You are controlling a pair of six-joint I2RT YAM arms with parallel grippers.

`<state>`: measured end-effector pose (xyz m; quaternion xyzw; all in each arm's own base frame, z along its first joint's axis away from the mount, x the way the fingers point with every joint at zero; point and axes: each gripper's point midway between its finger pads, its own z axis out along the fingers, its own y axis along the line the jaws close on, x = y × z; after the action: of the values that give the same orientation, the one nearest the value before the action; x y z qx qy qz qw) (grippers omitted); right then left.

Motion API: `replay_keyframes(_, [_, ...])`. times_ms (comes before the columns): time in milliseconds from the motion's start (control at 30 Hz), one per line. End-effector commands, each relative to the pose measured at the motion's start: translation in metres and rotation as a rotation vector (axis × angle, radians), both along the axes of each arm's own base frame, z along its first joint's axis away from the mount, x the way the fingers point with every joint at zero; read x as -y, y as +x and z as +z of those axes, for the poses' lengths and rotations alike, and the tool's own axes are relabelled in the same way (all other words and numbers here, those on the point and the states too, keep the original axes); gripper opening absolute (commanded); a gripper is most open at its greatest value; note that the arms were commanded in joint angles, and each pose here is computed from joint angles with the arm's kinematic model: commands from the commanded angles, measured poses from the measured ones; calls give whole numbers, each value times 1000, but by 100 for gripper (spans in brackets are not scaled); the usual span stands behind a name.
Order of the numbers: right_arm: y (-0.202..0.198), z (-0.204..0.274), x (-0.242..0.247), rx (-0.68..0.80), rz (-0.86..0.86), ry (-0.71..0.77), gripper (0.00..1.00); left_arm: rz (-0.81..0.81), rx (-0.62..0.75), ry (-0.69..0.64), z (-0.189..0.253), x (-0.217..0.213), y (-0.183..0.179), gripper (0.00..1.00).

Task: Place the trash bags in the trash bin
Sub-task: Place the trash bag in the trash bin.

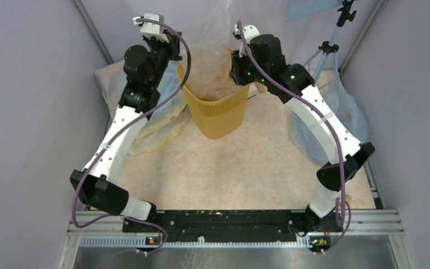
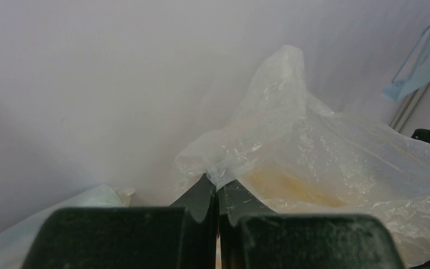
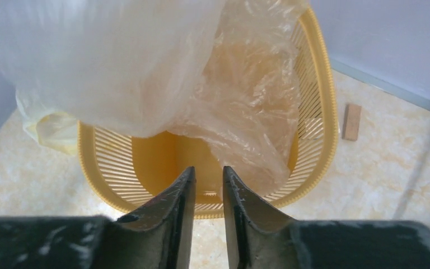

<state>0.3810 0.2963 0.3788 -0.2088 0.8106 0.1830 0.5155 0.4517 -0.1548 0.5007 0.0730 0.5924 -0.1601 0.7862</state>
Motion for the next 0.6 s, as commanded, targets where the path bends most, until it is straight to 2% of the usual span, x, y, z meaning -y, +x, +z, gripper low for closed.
replay_keyframes(0, [-21, 89, 31, 175, -64, 108, 30, -55, 55, -34, 19, -2, -32, 0])
replay_keyframes(167, [-25, 128, 39, 245, -101, 198, 61, -99, 30, -33, 6, 1, -47, 0])
replay_keyframes(300, [-25, 146, 33, 272, -88, 260, 82, -124, -1, -29, -6, 3, -57, 0])
replay_keyframes(567, [-4, 136, 16, 248, -102, 282, 85, -152, -35, -20, -19, 3, -71, 0])
